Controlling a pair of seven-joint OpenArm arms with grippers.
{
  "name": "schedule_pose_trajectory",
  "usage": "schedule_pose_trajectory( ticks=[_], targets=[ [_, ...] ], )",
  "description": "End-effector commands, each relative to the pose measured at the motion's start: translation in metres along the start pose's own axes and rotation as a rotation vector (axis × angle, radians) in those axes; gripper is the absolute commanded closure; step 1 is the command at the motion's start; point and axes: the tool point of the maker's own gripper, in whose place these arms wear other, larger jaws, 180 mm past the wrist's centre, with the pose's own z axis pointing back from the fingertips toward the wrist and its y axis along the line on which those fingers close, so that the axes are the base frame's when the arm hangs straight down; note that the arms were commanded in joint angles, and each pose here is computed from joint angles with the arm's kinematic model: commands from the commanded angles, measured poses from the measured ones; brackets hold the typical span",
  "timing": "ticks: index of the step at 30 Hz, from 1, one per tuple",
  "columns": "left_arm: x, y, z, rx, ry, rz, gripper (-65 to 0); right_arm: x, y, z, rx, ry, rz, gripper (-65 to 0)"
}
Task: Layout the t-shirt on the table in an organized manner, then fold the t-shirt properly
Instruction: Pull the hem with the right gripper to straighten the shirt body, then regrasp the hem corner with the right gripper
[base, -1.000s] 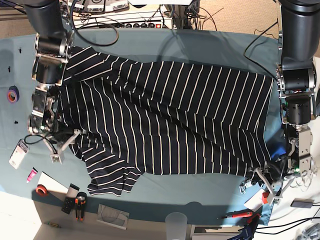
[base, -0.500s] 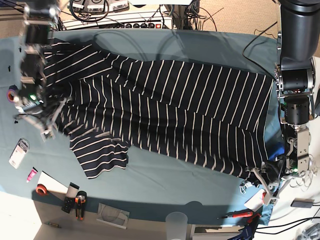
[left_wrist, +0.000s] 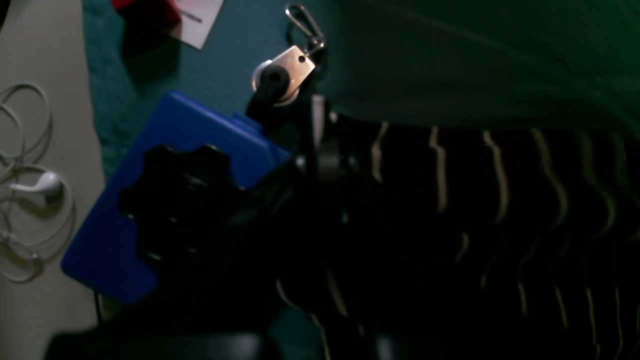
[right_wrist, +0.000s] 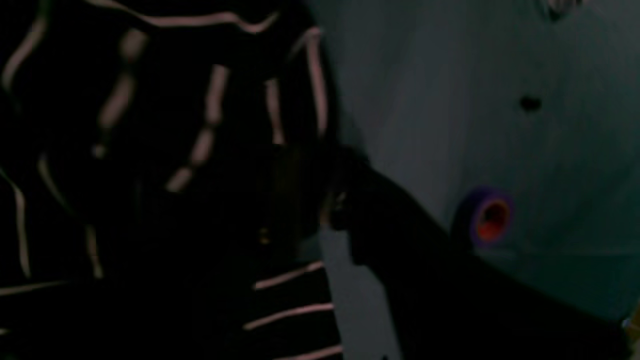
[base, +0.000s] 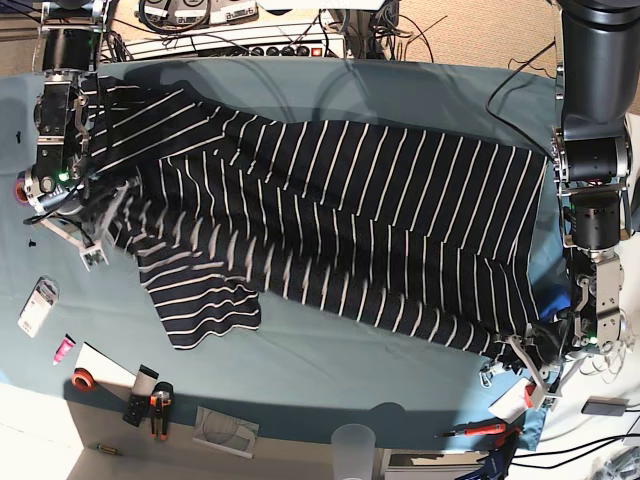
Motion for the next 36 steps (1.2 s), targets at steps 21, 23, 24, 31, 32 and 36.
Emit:
schedule_pose_trajectory(
  ticks=[21,23,24,31,32,36],
  targets=[
    [0.030,0.011,0.012,0.026,-0.063,-0.007,0.0,0.150,-0.091,-0.029,0.096,-0.432,-0.341,-17.0],
    [0.030,0.010,0.012,0.021,-0.064,-0.011,0.0,0.169,-0.074,-0.042,0.176,-0.427,-0.356,-17.0],
    [0.030,0.010,0.012,0.020,-0.064,-0.011,0.0,0.177,-0.064,-0.048,0.208,-0.418,-0.364,-17.0],
    [0.030,0.010,0.012,0.021,-0.063,-0.011,0.0,0.200,-0.018,-0.073,0.270,-0.362,-0.360,-17.0],
    [0.030,0.011,0.012,0.021,-0.063,-0.011,0.0,0.200,-0.016,-0.073,0.274,-0.357,-0.359,-17.0],
    [0.028,0.012,0.012,0.024,-0.059,-0.011,0.0,0.197,-0.014,-0.073,0.278,-0.327,-0.349,-17.0]
  ],
)
